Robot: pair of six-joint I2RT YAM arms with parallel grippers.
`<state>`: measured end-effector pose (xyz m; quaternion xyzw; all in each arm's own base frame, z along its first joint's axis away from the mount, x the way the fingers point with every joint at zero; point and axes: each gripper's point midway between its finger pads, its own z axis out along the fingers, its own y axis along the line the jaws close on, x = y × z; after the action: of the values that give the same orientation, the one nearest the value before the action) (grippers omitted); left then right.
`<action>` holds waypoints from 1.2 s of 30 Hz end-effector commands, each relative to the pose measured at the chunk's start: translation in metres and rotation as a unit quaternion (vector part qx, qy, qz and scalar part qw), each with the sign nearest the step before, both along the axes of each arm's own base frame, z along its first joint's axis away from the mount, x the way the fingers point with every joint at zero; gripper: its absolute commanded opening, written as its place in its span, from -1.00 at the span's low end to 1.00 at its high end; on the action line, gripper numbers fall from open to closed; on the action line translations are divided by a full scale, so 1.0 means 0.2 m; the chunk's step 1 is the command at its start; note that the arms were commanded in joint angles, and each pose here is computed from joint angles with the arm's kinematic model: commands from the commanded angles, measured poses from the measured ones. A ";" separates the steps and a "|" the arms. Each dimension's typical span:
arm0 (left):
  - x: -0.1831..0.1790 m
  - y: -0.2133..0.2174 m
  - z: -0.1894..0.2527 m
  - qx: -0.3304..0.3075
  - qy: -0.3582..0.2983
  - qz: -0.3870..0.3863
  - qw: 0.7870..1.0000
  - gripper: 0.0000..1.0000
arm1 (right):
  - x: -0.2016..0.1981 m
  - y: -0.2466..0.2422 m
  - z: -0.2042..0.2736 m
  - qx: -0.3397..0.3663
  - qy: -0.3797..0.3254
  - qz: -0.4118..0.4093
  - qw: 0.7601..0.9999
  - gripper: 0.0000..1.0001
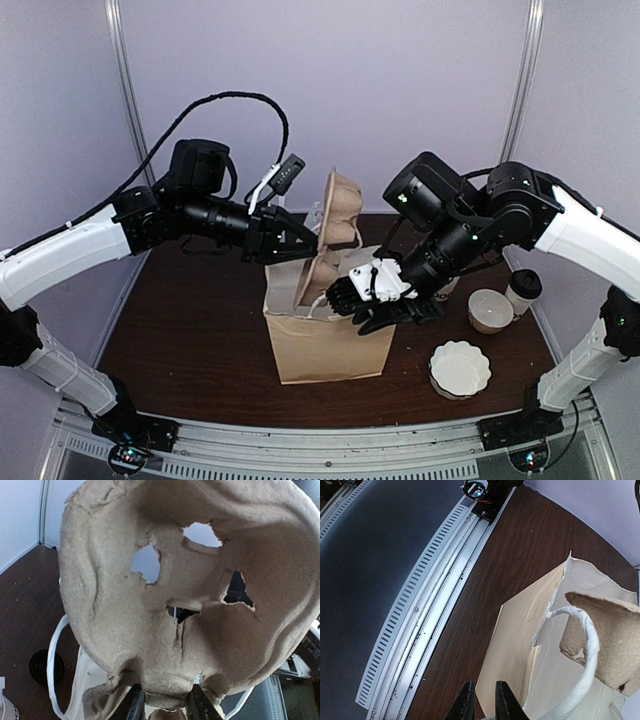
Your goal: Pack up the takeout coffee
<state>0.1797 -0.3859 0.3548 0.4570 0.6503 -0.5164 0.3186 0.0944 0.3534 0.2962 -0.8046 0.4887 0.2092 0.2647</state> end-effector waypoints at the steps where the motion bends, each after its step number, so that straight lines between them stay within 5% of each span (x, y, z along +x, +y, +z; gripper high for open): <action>1: -0.03 0.01 -0.15 0.074 0.003 -0.021 0.997 -0.41 | 0.00 -0.02 0.03 0.005 -0.013 -0.003 1.000 -0.63; 4: -0.06 0.01 -0.22 0.129 -0.001 -0.019 0.991 -0.42 | 0.00 -0.03 0.03 0.006 -0.015 -0.007 1.000 -0.55; 13: -0.02 0.12 -0.37 0.285 -0.029 0.042 0.957 -0.44 | -0.01 -0.21 0.17 0.020 0.006 -0.007 1.000 0.20; 26: -0.01 0.13 -0.53 0.415 -0.074 0.024 0.907 -0.45 | 0.21 -0.39 0.35 0.110 0.054 -0.096 0.988 0.26; 36: 0.01 0.21 -0.67 0.499 -0.075 0.018 0.863 -0.45 | 0.26 -0.35 0.29 0.106 0.069 -0.107 0.986 0.26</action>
<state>0.1817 -0.3631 0.2324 0.5696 0.7994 -0.1310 0.1391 0.1436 0.2761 0.3558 -0.7041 0.5649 0.2686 0.3361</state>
